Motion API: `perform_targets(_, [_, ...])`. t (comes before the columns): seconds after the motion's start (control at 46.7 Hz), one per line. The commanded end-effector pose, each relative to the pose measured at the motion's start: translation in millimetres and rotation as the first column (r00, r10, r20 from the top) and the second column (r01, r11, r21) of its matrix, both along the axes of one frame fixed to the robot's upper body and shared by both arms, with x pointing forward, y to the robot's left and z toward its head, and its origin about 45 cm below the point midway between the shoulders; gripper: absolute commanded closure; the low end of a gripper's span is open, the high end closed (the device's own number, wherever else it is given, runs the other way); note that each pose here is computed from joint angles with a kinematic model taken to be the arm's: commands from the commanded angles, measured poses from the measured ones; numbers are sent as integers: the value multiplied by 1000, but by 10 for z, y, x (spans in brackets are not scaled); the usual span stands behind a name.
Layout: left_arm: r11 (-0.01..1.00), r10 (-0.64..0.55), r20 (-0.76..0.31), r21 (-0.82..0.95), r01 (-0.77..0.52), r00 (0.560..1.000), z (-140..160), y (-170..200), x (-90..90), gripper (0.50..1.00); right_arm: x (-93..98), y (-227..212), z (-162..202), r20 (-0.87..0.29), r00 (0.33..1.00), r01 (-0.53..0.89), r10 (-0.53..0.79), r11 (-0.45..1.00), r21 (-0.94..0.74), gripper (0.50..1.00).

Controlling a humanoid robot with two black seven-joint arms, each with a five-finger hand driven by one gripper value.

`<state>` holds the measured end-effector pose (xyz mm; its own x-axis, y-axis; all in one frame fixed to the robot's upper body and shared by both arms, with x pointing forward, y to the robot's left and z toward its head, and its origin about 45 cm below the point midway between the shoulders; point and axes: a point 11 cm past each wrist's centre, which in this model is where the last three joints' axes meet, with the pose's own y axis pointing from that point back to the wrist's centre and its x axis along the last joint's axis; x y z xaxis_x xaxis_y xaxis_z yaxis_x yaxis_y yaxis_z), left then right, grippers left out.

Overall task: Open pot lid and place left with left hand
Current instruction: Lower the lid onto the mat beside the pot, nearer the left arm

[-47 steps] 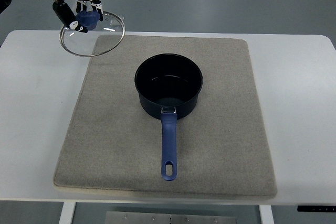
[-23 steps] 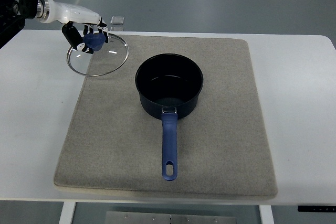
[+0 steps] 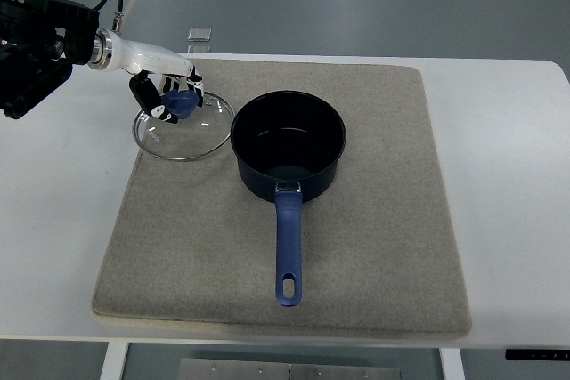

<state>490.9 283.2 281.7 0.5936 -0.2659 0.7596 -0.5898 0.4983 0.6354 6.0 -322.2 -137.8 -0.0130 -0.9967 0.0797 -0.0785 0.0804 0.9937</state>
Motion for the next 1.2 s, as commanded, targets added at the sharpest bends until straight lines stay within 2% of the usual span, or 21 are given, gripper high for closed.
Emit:
perform_targets(0.0, [1000,-6,-5,-2,6,1000,-31,-45,-2,1000,0,0,0,0,1000,-1,1,1000,0,585])
perform_targets(0.428, [1000,-19,-26,-1,19,999,-148,-121,-30,1000,9,0,0,2,1000,0,0,1000,0,585])
perform_targets(1.134, [1000,-10,-25,-2,10,1000,-157,-98,-22,1000,9,0,0,2,1000,0,0,1000,0,585])
perform_targets(1.177, [1000,-12,-29,-2,12,1000,-167,-105,-29,986,9,0,0,1,1000,-2,2,1000,0,585])
